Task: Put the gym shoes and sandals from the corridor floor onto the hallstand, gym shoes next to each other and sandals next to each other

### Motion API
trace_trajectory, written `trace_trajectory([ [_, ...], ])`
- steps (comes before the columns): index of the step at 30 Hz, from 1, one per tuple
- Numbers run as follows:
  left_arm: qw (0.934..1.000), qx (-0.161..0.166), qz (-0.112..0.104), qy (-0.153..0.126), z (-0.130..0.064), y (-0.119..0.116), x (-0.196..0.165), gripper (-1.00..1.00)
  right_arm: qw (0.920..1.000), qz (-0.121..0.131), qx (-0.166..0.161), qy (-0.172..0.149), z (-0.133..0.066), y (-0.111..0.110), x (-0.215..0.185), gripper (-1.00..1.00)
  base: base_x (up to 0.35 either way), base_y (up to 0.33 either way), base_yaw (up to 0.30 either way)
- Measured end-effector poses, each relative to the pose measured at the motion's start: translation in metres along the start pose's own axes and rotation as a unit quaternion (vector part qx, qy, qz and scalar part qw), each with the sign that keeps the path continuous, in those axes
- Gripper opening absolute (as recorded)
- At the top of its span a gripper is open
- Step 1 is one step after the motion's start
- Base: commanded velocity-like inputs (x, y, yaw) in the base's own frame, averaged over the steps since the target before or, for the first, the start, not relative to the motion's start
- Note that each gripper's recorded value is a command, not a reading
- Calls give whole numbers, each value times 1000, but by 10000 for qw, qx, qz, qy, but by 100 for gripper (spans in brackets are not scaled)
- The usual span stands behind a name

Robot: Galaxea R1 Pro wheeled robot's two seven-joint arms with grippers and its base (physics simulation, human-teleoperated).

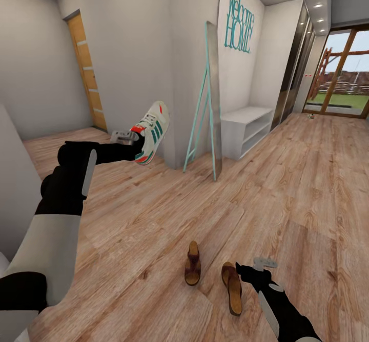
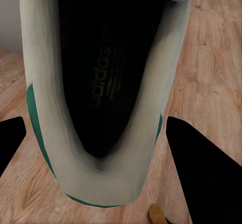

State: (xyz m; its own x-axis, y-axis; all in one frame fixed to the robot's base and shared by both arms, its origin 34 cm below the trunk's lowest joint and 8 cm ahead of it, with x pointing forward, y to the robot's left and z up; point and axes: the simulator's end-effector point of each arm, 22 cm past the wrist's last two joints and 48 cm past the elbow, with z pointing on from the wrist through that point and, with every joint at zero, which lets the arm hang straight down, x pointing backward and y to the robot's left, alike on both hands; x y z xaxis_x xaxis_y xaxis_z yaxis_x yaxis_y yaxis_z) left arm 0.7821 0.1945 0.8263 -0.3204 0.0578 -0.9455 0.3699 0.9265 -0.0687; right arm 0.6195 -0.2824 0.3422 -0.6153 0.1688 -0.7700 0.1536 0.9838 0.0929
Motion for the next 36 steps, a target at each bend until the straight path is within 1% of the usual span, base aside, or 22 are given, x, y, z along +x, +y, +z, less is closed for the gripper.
trace_trajectory([
  [8,10000,5,-11,2,1,0,0,-100,10000,31,6,11,0,-1,1,100,0,0,0],
  [23,9991,20,-166,398,41,14,51,-100,9990,-1,86,429,17,-9,48,100,0,0,0],
  [36,9967,52,-305,749,74,23,100,-100,9967,-34,141,793,28,-14,89,100,0,0,13],
])
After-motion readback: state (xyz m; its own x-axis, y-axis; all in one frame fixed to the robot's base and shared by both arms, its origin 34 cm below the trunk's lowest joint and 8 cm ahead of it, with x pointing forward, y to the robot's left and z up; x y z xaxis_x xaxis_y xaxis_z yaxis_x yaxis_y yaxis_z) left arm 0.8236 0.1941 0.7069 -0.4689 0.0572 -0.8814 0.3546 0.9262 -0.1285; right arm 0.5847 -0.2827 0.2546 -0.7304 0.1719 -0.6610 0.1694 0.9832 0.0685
